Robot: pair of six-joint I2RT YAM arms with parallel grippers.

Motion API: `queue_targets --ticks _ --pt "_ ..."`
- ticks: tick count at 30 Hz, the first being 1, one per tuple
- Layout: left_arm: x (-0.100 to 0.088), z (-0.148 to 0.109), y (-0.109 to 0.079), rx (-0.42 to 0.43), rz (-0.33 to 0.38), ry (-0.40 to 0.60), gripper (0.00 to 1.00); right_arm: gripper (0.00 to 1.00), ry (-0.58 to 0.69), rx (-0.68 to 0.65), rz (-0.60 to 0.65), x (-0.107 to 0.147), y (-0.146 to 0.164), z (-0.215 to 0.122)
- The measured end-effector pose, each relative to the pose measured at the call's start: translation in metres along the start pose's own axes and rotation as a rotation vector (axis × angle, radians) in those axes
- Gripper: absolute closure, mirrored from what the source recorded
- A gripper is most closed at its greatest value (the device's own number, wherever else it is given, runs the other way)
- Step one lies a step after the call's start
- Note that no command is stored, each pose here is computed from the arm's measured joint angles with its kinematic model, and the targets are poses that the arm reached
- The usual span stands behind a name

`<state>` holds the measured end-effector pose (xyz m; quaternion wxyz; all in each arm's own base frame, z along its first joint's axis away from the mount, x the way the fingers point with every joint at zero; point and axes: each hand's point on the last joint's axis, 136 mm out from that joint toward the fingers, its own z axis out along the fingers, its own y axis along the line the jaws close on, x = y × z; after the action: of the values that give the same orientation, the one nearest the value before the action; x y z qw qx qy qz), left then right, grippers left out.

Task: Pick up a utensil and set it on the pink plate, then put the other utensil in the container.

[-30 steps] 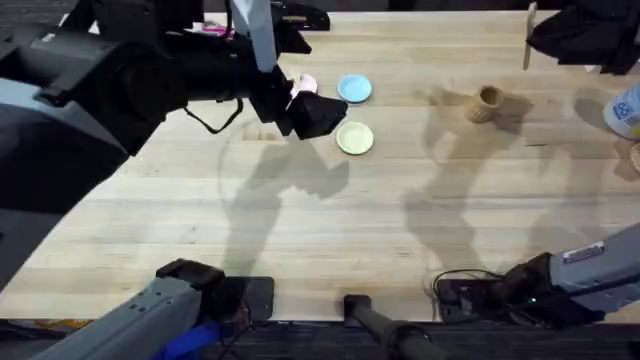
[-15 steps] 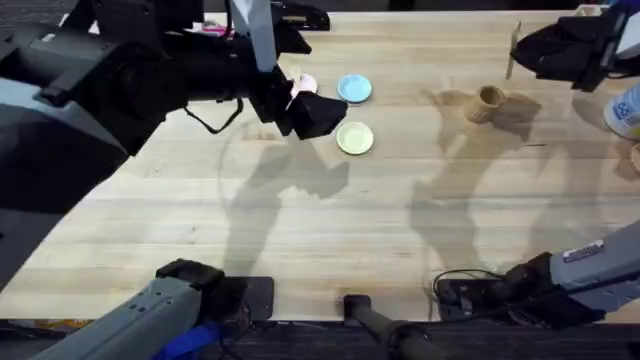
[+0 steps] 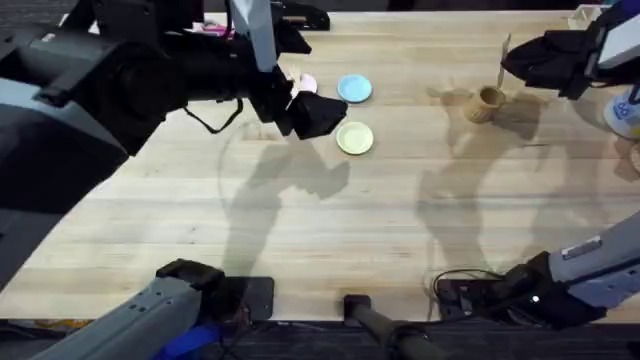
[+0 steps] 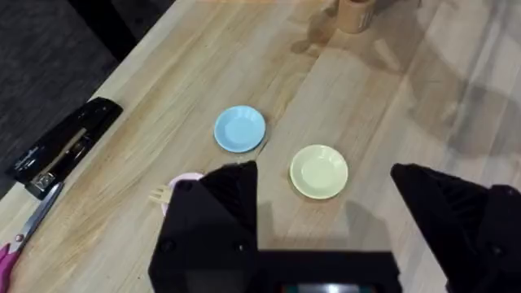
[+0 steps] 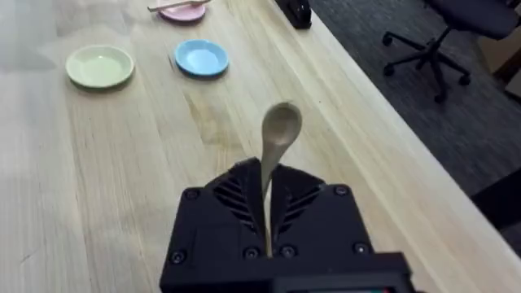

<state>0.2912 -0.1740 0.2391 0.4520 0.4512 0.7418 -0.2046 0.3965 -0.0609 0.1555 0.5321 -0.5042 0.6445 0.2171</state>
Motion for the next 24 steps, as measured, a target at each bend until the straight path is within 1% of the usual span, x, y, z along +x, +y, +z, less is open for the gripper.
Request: queue_targets --ticks 8,14,24 --pt "0.000 0.000 0.000 0.000 0.000 0.000 0.008 0.968 -0.014 -0.031 0.075 0.026 0.005 0.012" --pt "0.000 0.000 0.000 0.000 0.000 0.000 0.006 0.968 -0.018 -0.042 0.098 0.041 0.008 0.019" --pt "0.000 0.000 0.000 0.000 0.000 0.000 0.005 0.968 -0.009 -0.067 0.113 0.052 0.012 0.027"
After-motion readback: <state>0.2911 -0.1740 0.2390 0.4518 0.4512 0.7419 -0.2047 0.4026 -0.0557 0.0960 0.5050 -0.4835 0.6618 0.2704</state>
